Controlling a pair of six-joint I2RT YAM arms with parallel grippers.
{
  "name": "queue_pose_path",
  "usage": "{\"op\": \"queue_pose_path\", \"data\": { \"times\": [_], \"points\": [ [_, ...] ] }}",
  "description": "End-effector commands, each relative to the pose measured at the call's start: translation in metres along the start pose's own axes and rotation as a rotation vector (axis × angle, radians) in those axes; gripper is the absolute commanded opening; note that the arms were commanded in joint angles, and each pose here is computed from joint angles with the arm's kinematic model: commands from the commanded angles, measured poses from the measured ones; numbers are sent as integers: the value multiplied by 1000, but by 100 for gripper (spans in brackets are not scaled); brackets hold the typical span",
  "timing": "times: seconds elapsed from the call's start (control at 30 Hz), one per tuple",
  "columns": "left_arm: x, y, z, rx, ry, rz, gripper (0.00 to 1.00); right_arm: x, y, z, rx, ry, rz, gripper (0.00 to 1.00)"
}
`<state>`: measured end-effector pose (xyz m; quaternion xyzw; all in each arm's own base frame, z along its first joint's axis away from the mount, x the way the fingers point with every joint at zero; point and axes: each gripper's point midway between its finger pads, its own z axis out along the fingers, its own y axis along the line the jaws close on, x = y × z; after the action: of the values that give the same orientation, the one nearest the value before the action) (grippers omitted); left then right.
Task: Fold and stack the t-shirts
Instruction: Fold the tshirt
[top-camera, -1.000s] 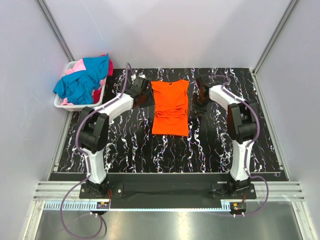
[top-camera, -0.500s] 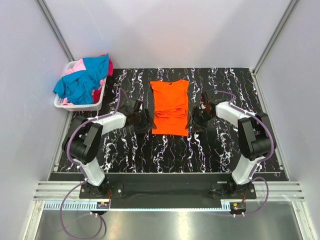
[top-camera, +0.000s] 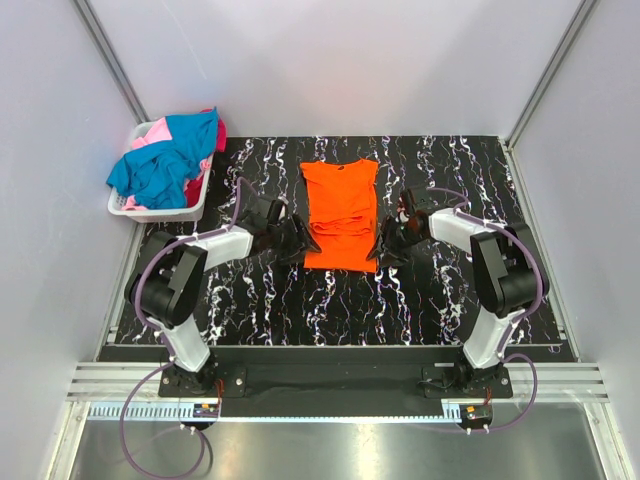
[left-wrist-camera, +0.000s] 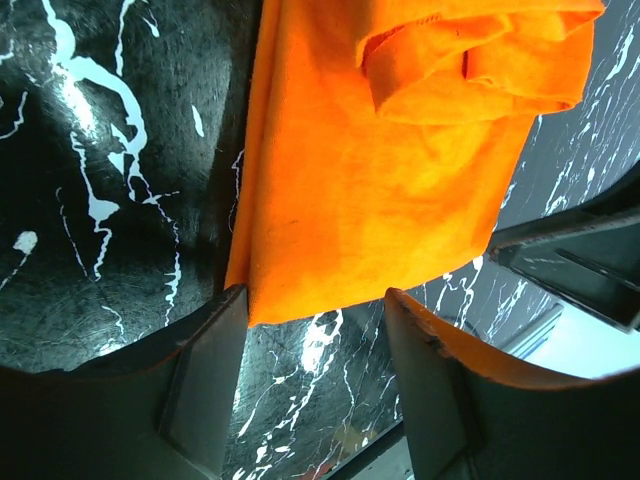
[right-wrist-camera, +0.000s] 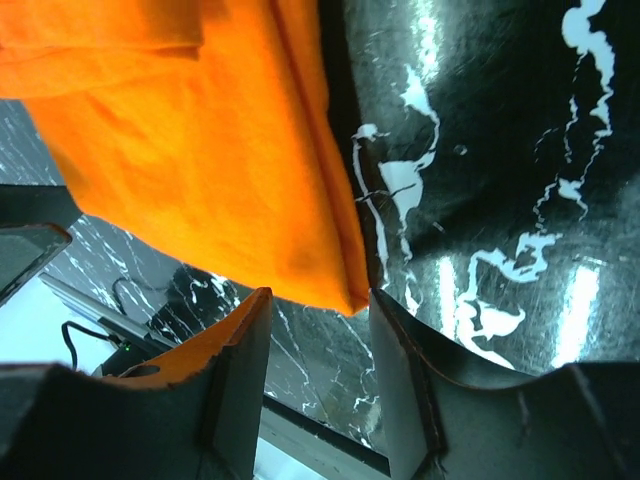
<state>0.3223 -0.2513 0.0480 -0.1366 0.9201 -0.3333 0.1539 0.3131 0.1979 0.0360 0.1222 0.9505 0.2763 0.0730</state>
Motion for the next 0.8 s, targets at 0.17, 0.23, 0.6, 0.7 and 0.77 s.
{"op": "queue_pose_path", "data": {
  "times": [0.17, 0.23, 0.6, 0.7, 0.77],
  "points": [
    [-8, -11, 7, 45, 14, 2, 52, 3, -3, 14, -11, 25, 13, 49],
    [-8, -12, 8, 51, 19, 1, 50, 3, -2, 15, -18, 30, 19, 48],
    [-2, -8, 4, 44, 27, 12, 2, 10, 9, 12, -68, 51, 21, 0],
    [2, -4, -7, 23, 15, 22, 0, 15, 12, -1, -59, 41, 19, 0],
    [4, -5, -19, 26, -5, 39, 0, 16, 18, -17, -59, 8, 0, 0]
  ]
}}
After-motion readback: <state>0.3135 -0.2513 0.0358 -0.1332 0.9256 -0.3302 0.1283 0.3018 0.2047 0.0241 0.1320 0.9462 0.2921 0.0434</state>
